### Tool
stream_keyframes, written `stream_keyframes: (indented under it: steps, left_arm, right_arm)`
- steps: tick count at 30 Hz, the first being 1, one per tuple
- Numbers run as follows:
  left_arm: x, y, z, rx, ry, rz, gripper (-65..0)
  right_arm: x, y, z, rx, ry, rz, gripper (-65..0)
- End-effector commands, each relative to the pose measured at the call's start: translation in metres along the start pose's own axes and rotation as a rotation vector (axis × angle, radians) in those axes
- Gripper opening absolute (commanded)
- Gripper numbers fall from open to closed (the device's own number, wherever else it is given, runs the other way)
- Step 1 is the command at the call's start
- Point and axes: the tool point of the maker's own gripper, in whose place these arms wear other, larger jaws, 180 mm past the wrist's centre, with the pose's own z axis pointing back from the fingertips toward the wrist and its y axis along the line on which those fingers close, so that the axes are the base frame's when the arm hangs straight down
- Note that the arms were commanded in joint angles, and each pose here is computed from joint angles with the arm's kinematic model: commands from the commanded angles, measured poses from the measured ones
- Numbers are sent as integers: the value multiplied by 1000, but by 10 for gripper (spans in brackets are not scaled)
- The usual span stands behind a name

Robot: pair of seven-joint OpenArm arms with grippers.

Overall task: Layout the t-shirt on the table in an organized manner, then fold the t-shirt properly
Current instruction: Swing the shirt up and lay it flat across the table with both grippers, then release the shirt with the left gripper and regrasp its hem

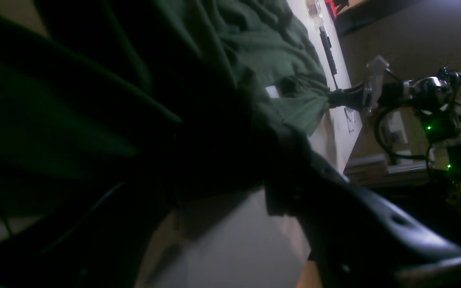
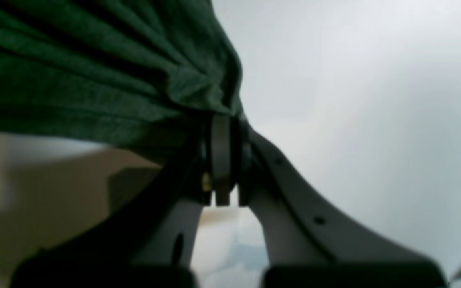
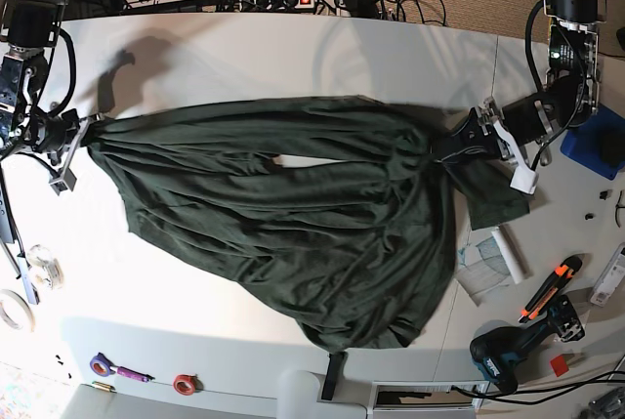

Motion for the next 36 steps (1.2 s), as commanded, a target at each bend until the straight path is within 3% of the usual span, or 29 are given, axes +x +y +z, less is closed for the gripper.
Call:
stream_keyframes:
  steps: [1, 8, 11, 14, 20, 24, 30, 36]
  left_arm:
    - [21, -7, 5, -20, -49, -35, -358]
    - [37, -5, 11, -2, -89, -64, -358]
    - [36, 1, 10, 34, -58, -98, -358]
    - [28, 9, 10, 82, -3, -134, -358]
    - [36, -14, 1, 37, -5, -203, -358]
    - [38, -47, -18, -31, 8, -298, -359]
    - [9, -68, -66, -55, 133, -478, -359]
    - [-21, -92, -105, -119, 244, -573, -353]
  right_arm:
    - [-1, -21, 11, -66, 18, 6, -650]
    - [2, -46, 14, -205, 0, 27, -650]
    - [1, -50, 15, -227, 11, 38, -650]
    - [-5, -66, 21, -316, 56, 91, -650]
    - [-2, -86, 35, -370, 41, 113, -650]
    - [-1, -92, 39, -384, 38, 119, -650]
    - [-1, -92, 40, -386, 40, 119, -650]
    - [-2, -92, 40, -386, 40, 119, -650]
